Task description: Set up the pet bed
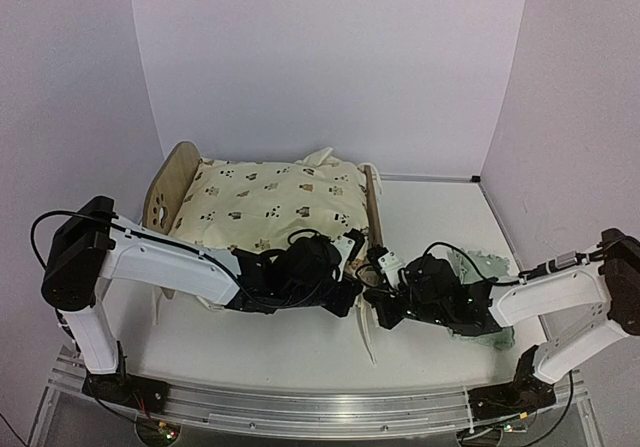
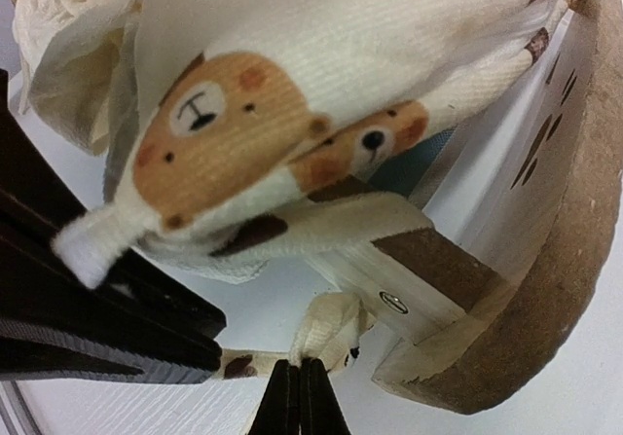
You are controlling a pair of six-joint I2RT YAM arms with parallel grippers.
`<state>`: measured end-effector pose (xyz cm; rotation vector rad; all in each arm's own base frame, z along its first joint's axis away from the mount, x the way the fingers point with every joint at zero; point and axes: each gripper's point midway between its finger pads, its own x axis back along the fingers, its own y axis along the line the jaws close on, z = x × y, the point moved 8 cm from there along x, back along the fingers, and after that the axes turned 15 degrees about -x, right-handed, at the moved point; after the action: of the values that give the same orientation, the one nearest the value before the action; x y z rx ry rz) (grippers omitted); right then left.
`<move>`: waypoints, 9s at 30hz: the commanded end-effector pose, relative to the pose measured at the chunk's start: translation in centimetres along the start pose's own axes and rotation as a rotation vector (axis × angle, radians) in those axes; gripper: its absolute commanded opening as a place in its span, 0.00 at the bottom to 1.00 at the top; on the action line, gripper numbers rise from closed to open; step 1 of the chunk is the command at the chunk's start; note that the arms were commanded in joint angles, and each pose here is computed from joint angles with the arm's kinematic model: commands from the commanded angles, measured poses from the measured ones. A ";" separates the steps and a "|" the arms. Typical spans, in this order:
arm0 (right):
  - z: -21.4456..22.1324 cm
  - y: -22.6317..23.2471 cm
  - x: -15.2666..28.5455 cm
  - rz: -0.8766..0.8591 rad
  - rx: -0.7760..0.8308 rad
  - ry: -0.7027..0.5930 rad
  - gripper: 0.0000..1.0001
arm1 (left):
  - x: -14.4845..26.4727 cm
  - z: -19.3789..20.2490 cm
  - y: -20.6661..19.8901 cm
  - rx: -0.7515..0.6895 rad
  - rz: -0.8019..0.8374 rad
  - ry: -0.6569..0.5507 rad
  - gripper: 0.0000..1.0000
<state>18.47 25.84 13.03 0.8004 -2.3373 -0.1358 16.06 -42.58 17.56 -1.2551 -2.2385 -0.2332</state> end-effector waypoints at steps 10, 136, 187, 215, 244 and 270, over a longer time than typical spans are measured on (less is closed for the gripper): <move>0.0 -0.3 -1.3 -0.123 0.179 -0.059 0.00 | 2.2 -3.3 -0.9 0.052 0.122 -0.090 0.01; -0.3 -0.6 -3.9 -0.568 0.383 -0.027 0.00 | -3.1 3.1 5.2 0.497 0.287 0.041 0.00; 7.9 3.8 -1.7 -0.147 0.154 0.357 0.48 | 0.1 4.8 3.6 0.477 0.080 0.074 0.00; 8.5 -0.2 2.2 0.043 0.170 0.259 0.00 | 6.9 -0.2 4.3 0.368 -0.118 -0.010 0.00; 9.3 -2.2 1.7 0.212 0.196 0.262 0.00 | 5.9 -16.0 2.4 0.075 -0.119 -0.234 0.00; 10.5 -1.9 0.8 0.248 0.168 0.410 0.07 | 4.9 -21.7 7.3 0.010 -0.099 -0.316 0.00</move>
<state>14.25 24.79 6.34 0.6067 -2.2332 0.1910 27.68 -45.95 29.32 -1.0975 -2.3480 -0.2512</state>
